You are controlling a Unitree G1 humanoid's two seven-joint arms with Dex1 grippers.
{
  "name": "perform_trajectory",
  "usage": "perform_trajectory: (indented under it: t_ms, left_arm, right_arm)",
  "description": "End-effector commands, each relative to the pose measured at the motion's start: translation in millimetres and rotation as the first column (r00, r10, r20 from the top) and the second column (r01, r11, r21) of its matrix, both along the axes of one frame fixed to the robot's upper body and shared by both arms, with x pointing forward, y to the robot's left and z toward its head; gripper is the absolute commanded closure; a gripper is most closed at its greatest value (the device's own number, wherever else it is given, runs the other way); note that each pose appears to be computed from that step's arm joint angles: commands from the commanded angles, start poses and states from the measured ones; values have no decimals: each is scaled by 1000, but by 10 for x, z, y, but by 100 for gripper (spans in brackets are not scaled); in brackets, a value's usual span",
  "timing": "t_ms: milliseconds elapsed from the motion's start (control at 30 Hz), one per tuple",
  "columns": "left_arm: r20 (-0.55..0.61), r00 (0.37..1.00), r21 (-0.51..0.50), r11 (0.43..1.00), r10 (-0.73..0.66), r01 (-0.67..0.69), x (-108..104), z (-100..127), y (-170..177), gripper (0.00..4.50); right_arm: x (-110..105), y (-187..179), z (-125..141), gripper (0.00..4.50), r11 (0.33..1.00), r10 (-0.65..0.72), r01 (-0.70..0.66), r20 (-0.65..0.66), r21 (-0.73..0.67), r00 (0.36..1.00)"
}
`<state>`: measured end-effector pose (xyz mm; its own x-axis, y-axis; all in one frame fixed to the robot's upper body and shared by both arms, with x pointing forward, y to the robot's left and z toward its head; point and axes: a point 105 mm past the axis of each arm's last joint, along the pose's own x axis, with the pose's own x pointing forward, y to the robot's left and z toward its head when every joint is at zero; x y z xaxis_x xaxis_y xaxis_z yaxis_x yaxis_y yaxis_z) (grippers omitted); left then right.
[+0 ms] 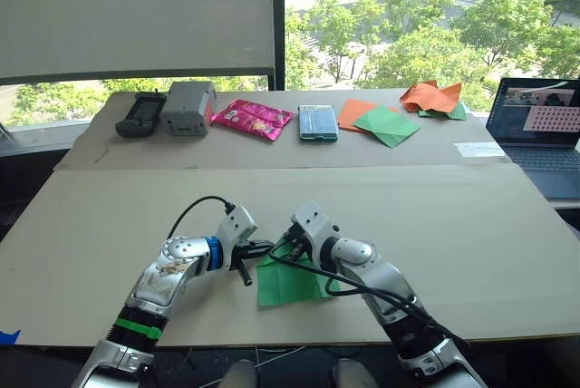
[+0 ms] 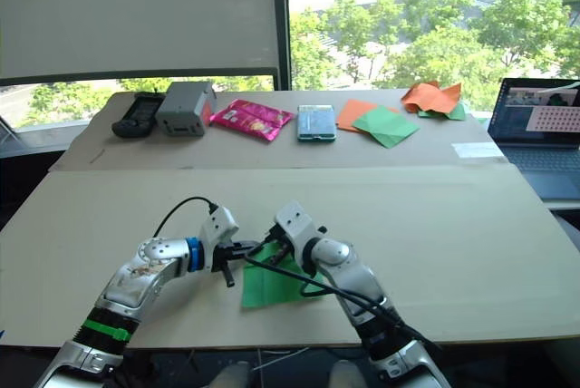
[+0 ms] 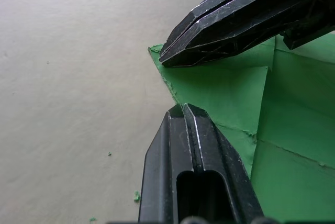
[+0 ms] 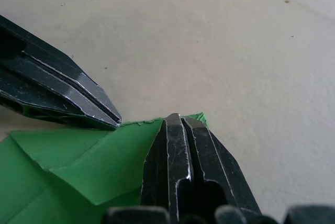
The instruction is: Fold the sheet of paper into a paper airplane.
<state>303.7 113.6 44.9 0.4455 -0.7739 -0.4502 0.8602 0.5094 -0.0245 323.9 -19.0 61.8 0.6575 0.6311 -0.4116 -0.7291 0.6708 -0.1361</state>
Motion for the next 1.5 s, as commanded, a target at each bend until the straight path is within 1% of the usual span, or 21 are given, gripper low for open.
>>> perform_trajectory:
  t_ms: [33, 400, 567, 633, 700, 800, 867, 933, 1000, 1067, 1167, 1267, 1400, 1500]
  left_arm:
    - [-223, 974, 82, 996, 42, -24, -336, -495, 170, 448]
    - [-270, 957, 104, 991, 105, -80, -653, -544, 389, 448]
    - [-268, 956, 106, 990, 120, -95, -691, -519, 419, 448]
    - [-233, 964, 91, 989, 132, -113, -611, -418, 419, 448]
    - [-177, 973, 49, 989, 149, -143, -473, -228, 411, 448]
    - [-103, 978, -59, 980, 182, -188, -257, 137, 404, 448]
    - [-89, 978, -107, 974, 190, -199, -198, 273, 401, 448]
    - [-58, 982, -178, 966, 179, -187, -138, 461, 371, 448]
    - [-44, 987, -218, 963, 151, -157, -108, 544, 303, 448]
    - [-35, 992, -223, 967, 119, -124, -68, 498, 193, 448]
    - [-58, 997, -236, 970, 42, -55, -89, 391, 5, 448]
    - [-72, 997, -183, 983, 10, -23, -106, 215, -38, 448]
    - [-95, 995, -106, 994, 1, -11, -85, -46, -55, 448]
    - [-98, 995, -67, 998, -21, 15, -103, -162, -60, 448]
  right_arm:
    - [-4, -24, -94, 450, 1000, -7, 6, -39, -30, 999]
    - [-1, -16, -92, 450, 1000, 1, -2, -40, -31, 999]
    - [6, -10, -88, 450, 1000, 4, -5, -39, -30, 999]
    - [7, -1, -86, 450, 1000, 7, -9, -38, -30, 999]
    - [8, 3, -83, 450, 999, 10, -12, -36, -30, 999]
    - [12, 0, -77, 450, 999, 11, -12, -34, -30, 999]
    - [14, -2, -78, 450, 999, 12, -13, -33, -31, 999]
    - [13, -5, -79, 450, 999, 12, -13, -32, -31, 999]
    - [9, -2, -76, 450, 999, 13, -14, -31, -32, 999]
    - [3, -2, -75, 450, 999, 19, -20, -28, -36, 999]
    - [-8, -11, -81, 450, 999, 22, -23, -27, -42, 999]
    - [-11, -19, -77, 450, 999, 22, -23, -26, -44, 999]
    - [-10, -51, -27, 450, 999, 14, -15, -12, -45, 1000]
    - [-25, -72, 43, 450, 999, 18, -18, 11, -29, 1000]
